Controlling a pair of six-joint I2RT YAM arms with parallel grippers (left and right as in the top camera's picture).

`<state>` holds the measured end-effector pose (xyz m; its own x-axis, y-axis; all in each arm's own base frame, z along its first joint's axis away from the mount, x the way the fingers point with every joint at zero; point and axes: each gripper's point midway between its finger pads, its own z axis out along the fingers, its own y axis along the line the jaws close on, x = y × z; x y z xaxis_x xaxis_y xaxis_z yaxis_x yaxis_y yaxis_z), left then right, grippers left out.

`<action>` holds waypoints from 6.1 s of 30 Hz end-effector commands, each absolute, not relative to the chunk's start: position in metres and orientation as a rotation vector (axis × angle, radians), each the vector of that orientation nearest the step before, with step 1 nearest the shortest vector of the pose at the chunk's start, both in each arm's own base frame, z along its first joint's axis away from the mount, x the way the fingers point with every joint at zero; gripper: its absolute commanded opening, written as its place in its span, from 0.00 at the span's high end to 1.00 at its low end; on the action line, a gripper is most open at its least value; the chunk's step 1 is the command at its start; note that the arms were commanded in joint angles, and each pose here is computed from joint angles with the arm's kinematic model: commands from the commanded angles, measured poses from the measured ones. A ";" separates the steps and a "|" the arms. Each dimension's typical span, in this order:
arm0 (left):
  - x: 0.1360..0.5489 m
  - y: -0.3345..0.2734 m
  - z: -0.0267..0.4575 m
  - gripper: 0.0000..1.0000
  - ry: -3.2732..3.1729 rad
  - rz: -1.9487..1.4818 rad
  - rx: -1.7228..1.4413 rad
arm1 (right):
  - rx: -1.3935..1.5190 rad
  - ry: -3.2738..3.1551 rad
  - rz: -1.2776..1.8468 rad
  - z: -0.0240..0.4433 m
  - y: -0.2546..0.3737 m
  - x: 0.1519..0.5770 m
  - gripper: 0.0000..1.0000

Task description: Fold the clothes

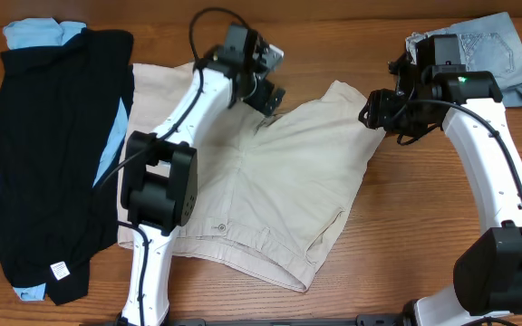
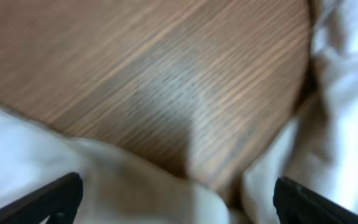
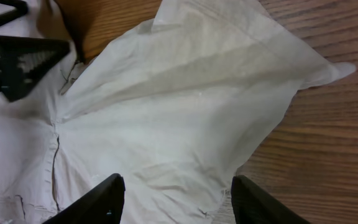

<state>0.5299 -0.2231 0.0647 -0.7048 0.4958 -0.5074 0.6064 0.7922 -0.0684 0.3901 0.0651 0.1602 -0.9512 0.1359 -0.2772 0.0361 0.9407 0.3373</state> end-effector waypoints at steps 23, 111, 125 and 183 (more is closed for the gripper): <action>0.496 -0.176 0.244 0.00 2.519 -0.239 0.728 | 0.071 3.295 0.518 0.036 0.159 0.231 0.37; 0.545 -0.053 0.178 0.00 2.637 0.381 0.482 | -0.930 3.003 0.136 0.001 0.244 0.305 0.20; 0.533 -0.036 0.168 0.00 2.717 0.220 0.492 | -0.714 3.003 0.416 0.115 0.298 0.281 0.16; 0.532 -0.150 0.034 0.00 2.823 0.301 0.662 | 0.545 2.819 0.033 -0.042 0.023 0.346 0.25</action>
